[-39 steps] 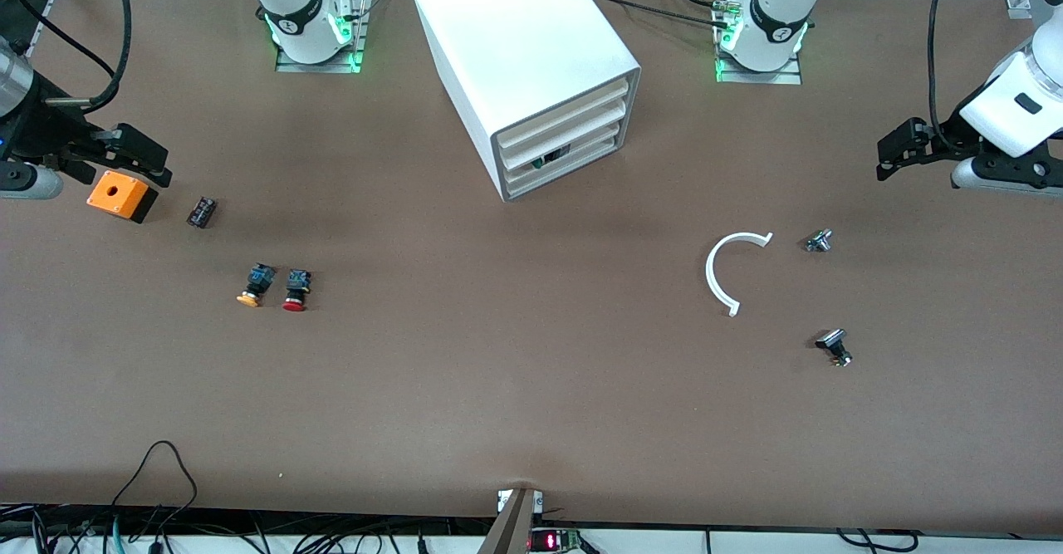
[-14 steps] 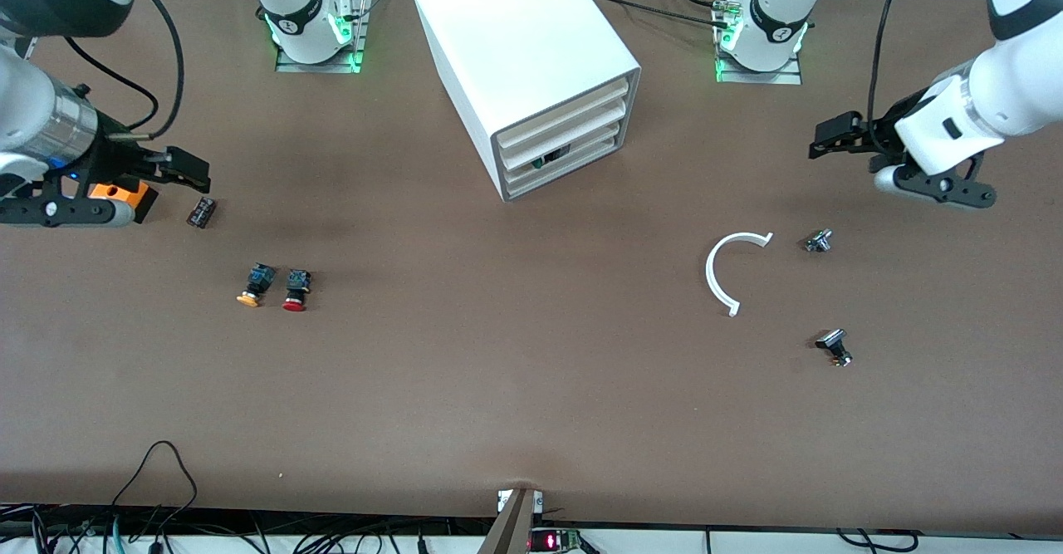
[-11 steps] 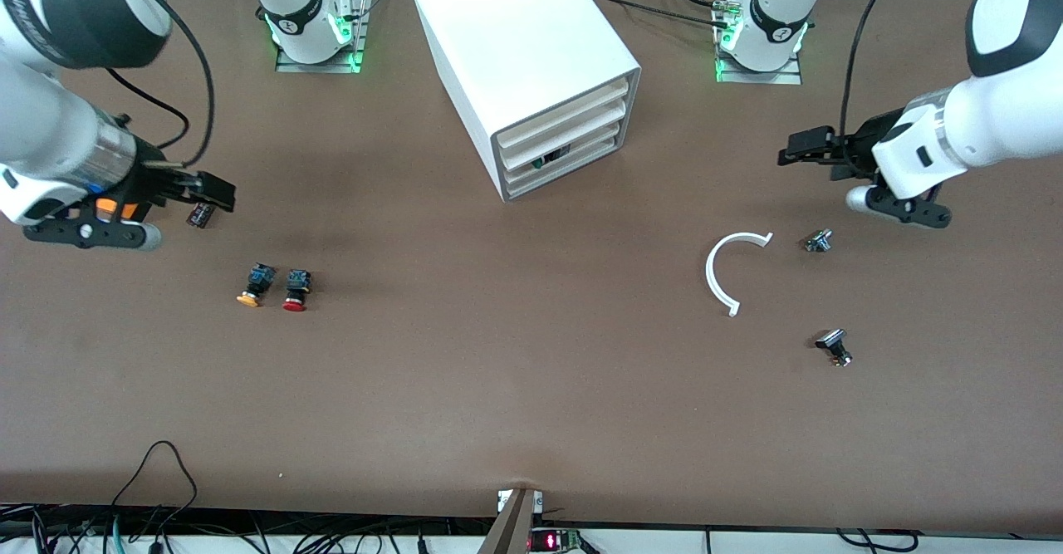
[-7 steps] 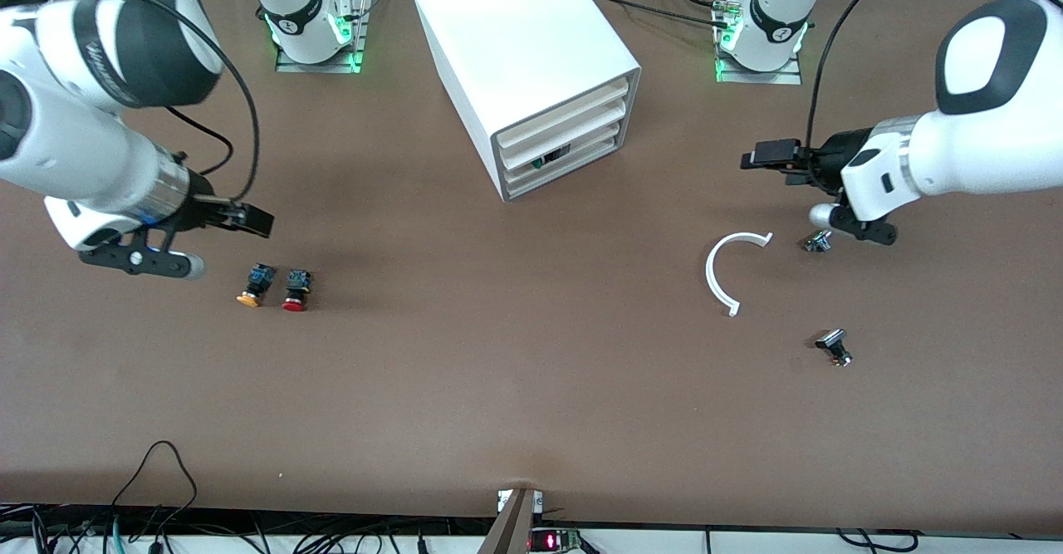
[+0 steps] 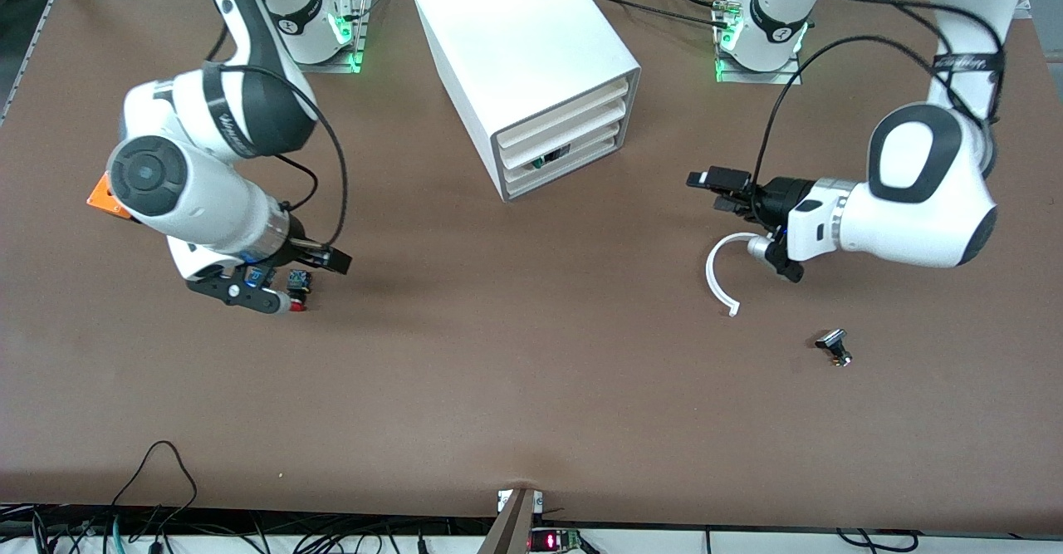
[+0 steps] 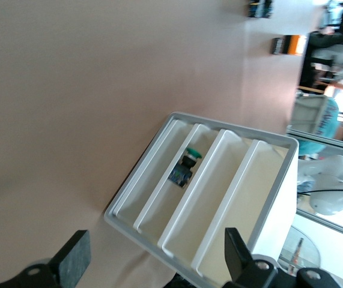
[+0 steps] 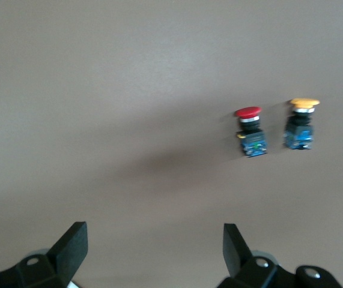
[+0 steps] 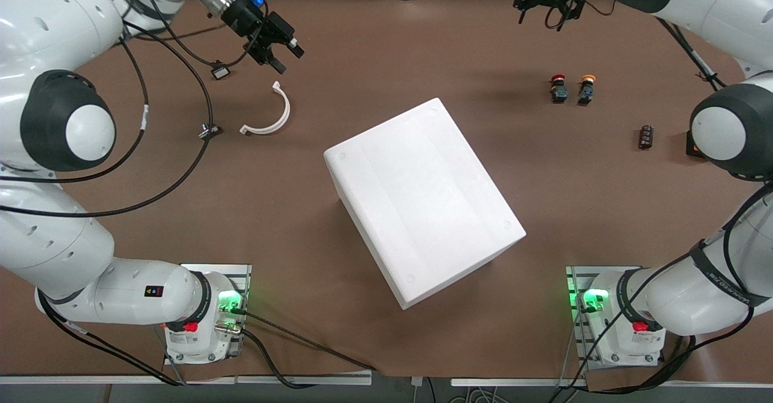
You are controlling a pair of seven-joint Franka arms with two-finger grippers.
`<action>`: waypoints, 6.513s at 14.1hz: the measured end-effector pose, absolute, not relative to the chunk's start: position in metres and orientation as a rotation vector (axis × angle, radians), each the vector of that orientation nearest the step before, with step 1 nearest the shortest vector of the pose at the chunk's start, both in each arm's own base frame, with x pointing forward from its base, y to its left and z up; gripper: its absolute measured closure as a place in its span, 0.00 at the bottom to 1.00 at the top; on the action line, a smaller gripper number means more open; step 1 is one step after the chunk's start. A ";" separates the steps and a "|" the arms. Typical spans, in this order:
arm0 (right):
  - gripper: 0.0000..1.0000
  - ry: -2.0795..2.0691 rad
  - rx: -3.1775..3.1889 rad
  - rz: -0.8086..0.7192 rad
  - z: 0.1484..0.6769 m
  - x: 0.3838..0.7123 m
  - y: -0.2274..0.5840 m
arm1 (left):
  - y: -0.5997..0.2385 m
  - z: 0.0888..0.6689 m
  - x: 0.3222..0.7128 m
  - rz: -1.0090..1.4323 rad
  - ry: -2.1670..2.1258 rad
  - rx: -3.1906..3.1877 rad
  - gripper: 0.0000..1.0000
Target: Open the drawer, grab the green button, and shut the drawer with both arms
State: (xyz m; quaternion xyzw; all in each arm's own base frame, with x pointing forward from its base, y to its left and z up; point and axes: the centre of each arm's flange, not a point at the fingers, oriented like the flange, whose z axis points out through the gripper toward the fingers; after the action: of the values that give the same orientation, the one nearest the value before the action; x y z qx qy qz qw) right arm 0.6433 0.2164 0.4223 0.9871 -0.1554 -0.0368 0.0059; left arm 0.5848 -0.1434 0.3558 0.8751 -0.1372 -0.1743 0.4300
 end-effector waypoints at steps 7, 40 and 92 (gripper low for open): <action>0.00 -0.675 3.074 -0.099 0.388 0.630 0.287 | -0.169 0.231 0.535 -0.344 -0.411 1.905 0.04; 0.00 -1.232 3.129 -0.086 0.402 0.632 0.443 | -0.255 0.108 0.402 -0.322 -0.422 1.673 0.86; 0.67 -0.264 3.172 -0.083 0.353 0.614 0.445 | -0.165 0.467 0.678 -0.340 -0.114 3.074 0.02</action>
State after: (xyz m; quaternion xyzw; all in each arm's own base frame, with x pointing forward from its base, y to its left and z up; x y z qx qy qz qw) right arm 0.6143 0.4451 0.3530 0.9960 -0.0830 -0.0259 -0.0213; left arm 0.6783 -0.1646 0.4671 0.9930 -0.0368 -0.1098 0.0232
